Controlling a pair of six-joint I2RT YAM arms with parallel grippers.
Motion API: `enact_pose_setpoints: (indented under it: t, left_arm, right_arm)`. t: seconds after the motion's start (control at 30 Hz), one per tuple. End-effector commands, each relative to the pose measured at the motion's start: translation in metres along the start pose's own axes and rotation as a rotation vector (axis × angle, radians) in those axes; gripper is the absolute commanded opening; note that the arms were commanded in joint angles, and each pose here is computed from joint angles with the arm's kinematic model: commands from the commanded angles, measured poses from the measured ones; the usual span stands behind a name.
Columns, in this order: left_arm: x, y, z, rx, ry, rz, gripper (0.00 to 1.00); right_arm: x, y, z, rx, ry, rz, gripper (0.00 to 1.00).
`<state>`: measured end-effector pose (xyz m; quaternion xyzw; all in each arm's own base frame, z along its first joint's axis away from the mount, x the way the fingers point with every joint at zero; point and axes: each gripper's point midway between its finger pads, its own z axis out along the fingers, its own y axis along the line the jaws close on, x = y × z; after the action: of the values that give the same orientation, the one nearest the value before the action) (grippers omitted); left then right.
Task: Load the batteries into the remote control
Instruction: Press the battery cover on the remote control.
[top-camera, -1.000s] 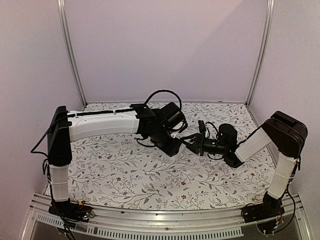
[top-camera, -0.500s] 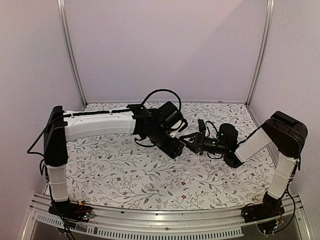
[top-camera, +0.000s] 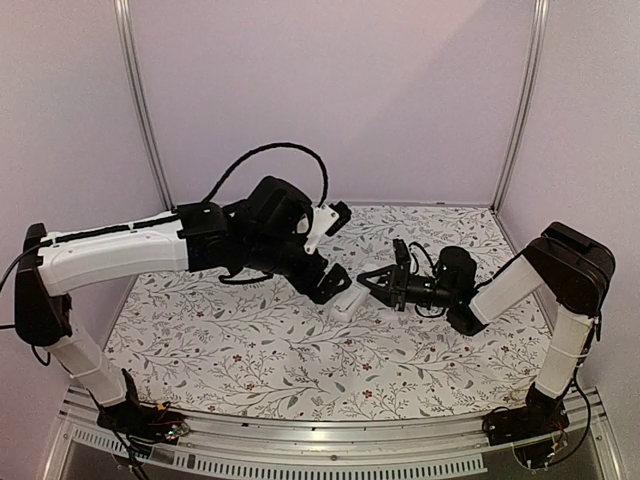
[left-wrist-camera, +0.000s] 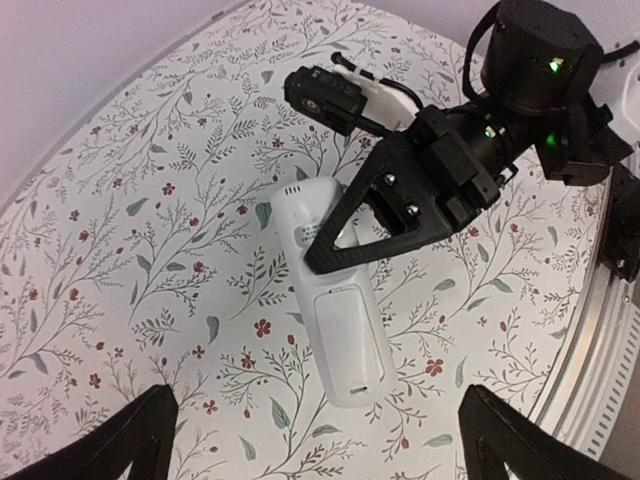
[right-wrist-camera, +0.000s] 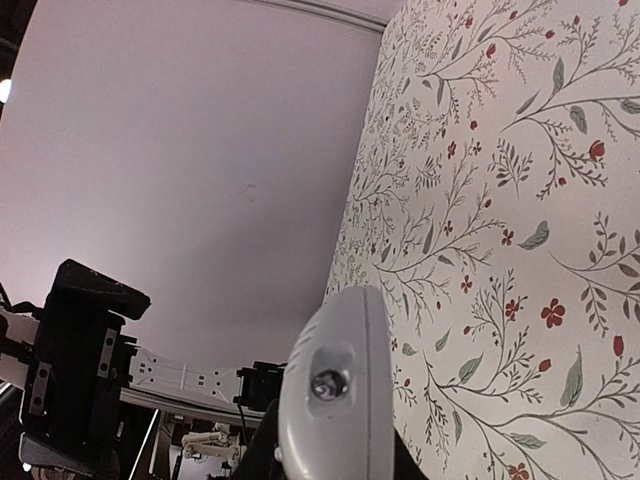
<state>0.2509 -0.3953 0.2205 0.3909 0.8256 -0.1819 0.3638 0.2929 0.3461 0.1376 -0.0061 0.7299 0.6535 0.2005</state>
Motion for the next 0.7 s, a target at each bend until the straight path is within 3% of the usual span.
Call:
enact_pose_setpoints:
  t: [0.0,0.2,0.4,0.67]
  left_arm:
    - [0.0,0.004,-0.021,-0.004,-0.108,0.176,1.0]
    - [0.025,-0.019,-0.042,0.138,-0.16,0.416,0.78]
    - [0.04,-0.027,-0.051,0.167,-0.185,0.574,0.55]
    - [0.05,-0.039,-0.046,0.17,-0.181,0.697,0.43]
  right_arm:
    - [-0.001,0.026,0.005,-0.088,0.044,-0.036,0.0]
    - [0.005,0.042,0.012,-0.143,0.114,-0.039,0.0]
    - [0.015,0.06,0.019,-0.21,0.178,-0.032,0.0]
    - [0.026,0.068,0.026,-0.235,0.226,-0.009,0.0]
